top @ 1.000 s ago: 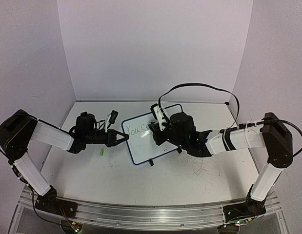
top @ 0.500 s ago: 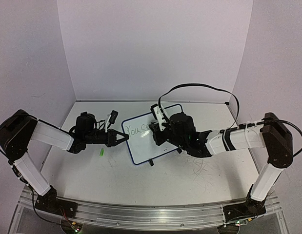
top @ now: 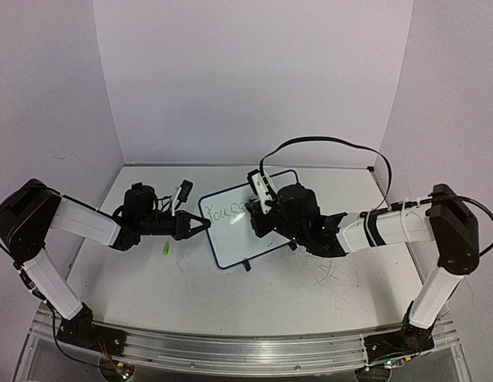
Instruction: Write a sentence on the whiteboard
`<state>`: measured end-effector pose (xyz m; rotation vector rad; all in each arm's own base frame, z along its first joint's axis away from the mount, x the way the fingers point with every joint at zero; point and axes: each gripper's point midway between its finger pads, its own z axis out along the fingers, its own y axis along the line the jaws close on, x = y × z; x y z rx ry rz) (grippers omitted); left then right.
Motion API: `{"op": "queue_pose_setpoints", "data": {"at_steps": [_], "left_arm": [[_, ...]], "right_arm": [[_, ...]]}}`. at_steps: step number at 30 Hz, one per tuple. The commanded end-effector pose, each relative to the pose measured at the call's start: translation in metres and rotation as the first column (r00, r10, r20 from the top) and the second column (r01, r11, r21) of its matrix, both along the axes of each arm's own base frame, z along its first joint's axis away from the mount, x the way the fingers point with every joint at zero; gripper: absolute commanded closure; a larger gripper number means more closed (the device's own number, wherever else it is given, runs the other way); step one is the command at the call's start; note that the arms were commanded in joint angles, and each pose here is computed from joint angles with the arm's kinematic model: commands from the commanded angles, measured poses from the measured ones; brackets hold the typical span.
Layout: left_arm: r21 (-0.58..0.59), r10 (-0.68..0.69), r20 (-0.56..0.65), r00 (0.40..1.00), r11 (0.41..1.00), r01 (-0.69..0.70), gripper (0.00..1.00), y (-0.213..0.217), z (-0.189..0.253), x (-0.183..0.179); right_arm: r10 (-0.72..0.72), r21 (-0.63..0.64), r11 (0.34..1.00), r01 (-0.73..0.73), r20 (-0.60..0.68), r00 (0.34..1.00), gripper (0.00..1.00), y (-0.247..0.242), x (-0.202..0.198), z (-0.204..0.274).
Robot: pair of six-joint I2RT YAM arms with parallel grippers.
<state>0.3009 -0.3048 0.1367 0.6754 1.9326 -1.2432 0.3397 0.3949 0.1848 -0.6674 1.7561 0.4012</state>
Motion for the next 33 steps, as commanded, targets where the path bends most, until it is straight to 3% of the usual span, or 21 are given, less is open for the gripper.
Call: {"op": "queue_pose_setpoints", "data": {"at_steps": [1,33], "left_arm": [[0.049,0.009,0.025,1.0,0.999,-0.011,1.0,0.002,-0.004,0.005],[0.051,0.007,0.021,1.0,0.999,-0.008,1.0,0.002,-0.006,0.004]], "right_arm": [[-0.057,0.029,0.998,0.055,0.048,0.997,1.0,-0.01,0.012,0.022],[-0.076,0.049,0.996,0.072,0.083,0.994,1.0,-0.007,0.021,0.035]]}}
